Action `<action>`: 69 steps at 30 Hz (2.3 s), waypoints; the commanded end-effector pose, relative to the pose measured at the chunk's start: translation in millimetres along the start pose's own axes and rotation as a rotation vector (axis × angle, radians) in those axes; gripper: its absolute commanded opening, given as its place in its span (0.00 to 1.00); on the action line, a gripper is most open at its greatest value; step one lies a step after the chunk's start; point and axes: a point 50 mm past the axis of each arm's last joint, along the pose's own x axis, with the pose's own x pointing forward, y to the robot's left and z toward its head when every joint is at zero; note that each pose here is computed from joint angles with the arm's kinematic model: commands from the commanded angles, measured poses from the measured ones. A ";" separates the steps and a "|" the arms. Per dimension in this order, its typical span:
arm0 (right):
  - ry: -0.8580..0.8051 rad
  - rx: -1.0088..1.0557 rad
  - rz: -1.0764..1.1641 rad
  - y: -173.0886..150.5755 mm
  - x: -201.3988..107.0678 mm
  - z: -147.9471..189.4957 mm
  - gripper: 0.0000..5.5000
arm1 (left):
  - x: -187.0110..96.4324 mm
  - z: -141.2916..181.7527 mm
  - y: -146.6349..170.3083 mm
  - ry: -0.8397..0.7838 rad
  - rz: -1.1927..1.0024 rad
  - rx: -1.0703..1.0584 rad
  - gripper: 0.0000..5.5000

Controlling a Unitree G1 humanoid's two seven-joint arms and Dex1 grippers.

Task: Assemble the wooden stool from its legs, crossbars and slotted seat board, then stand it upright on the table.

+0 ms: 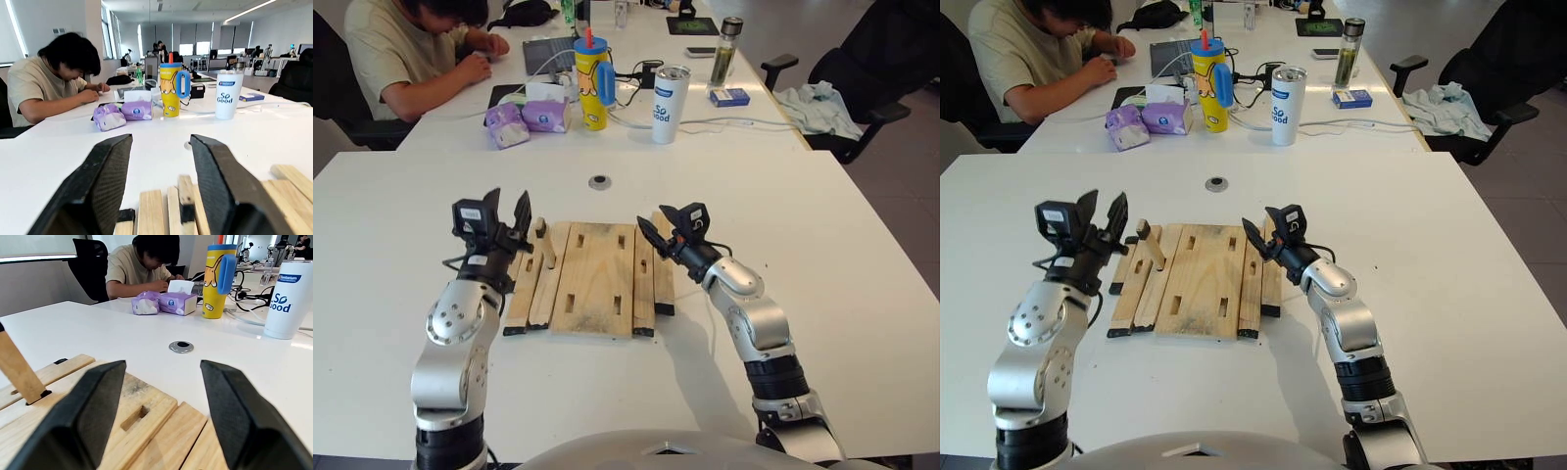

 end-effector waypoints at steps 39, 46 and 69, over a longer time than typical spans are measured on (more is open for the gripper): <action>-0.222 0.431 0.170 -32.2 -2.0 40.9 0.80 | 74.9 78.4 10.9 -0.174 -0.408 -0.283 0.08; -0.249 0.746 0.479 -39.3 -15.1 71.0 0.98 | 75.6 114.5 13.7 -0.176 -0.873 -0.565 0.08; -0.261 0.876 0.819 -20.5 -28.7 110.4 0.75 | 70.5 111.3 7.5 -0.087 -1.082 -0.844 0.08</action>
